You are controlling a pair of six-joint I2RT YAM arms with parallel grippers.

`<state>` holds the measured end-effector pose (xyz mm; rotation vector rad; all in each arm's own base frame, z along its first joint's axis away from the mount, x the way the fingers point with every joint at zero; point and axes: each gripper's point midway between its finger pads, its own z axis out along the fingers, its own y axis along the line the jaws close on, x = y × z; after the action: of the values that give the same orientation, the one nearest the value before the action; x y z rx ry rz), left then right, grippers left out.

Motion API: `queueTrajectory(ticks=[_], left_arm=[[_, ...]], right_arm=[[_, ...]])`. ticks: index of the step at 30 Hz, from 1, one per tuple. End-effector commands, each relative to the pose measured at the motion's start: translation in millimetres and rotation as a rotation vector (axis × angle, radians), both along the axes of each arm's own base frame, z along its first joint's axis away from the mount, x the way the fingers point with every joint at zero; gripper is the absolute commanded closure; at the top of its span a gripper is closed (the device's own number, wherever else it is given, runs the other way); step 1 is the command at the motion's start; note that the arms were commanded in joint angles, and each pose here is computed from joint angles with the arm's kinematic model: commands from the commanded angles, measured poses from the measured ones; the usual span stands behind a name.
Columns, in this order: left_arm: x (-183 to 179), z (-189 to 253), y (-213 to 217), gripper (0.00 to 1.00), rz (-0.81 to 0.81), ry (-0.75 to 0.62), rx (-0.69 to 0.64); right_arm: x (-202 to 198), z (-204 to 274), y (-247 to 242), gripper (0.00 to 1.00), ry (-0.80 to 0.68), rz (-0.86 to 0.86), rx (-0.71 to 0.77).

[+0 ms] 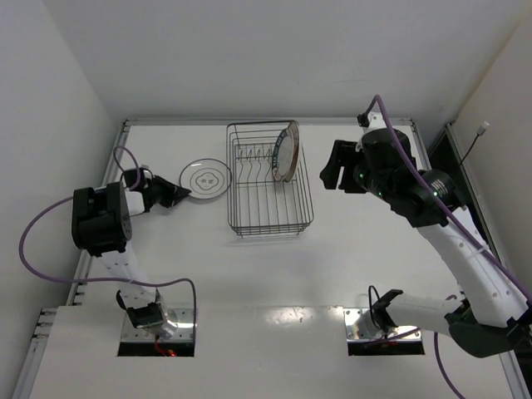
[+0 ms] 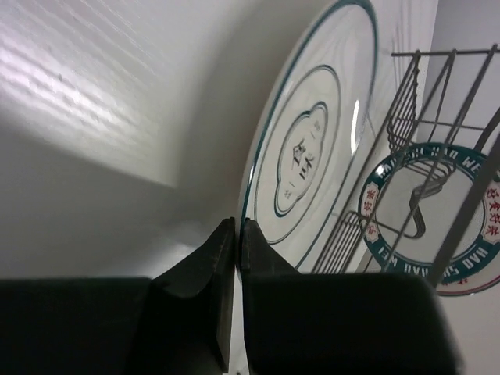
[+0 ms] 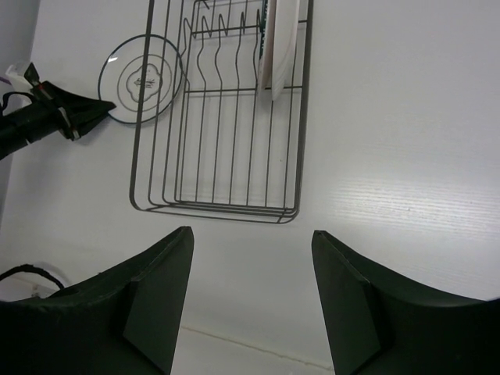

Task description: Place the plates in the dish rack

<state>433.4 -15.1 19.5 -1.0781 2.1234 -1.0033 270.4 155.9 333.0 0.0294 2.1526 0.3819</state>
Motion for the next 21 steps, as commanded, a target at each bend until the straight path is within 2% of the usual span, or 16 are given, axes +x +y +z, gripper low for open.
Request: queueTrajectory(ticks=[1,4,5,7,9,11,12,14,15,16,17,18,21], left_arm=[[2.0,58.7,13.5,1.00,-0.022,-0.111,0.088],[1.8,111.2,17.5,1.00,-0.034,-0.202,0.131],[-1.9,147.7,15.4,1.00,-0.043,-0.271,0.154],[-9.0,181.6,10.9,1.00,-0.056,-0.345,0.166],[-25.3,222.2,-1.5,1.00,-0.068,-0.444,0.129],[-41.5,232.2,-20.6,1.00,-0.103,-0.485,0.066],[-53.0,253.0,-35.9,1.00,-0.131,-0.541,0.023],[-70.6,249.9,-53.2,1.00,-0.155,-0.548,-0.038],[-78.0,260.6,-66.1,1.00,-0.174,-0.577,-0.089],[-88.9,269.3,-75.4,1.00,-0.200,-0.607,-0.114],[-96.0,269.4,-88.5,1.00,-0.224,-0.607,-0.154],[-101.3,274.2,-96.5,1.00,-0.253,-0.617,-0.169],[-113.4,275.4,-121.7,1.00,-0.312,-0.613,-0.198]], right_arm=[[4.3,14.5,5.2,0.41,-0.027,0.016,0.041],[9.4,16.4,16.6,0.41,-0.048,0.061,0.079],[6.7,16.3,22.2,0.40,-0.049,0.092,0.100],[10.9,15.4,31.2,0.35,-0.053,0.110,0.149],[10.6,15.5,40.5,0.32,-0.041,0.161,0.204],[14.7,10.8,50.1,0.31,-0.025,0.205,0.252],[15.7,4.1,61.2,0.31,-0.006,0.254,0.296],[21.1,-12.9,63.8,0.31,0.024,0.277,0.347],[15.8,-13.3,72.6,0.31,0.039,0.343,0.399],[24.2,-5.7,80.5,0.31,0.003,0.372,0.463],[29.9,-23.3,81.1,0.31,0.037,0.379,0.494],[30.6,-6.5,95.5,0.31,-0.004,0.475,0.596],[30.9,-16.2,104.4,0.32,0.003,0.535,0.719]])
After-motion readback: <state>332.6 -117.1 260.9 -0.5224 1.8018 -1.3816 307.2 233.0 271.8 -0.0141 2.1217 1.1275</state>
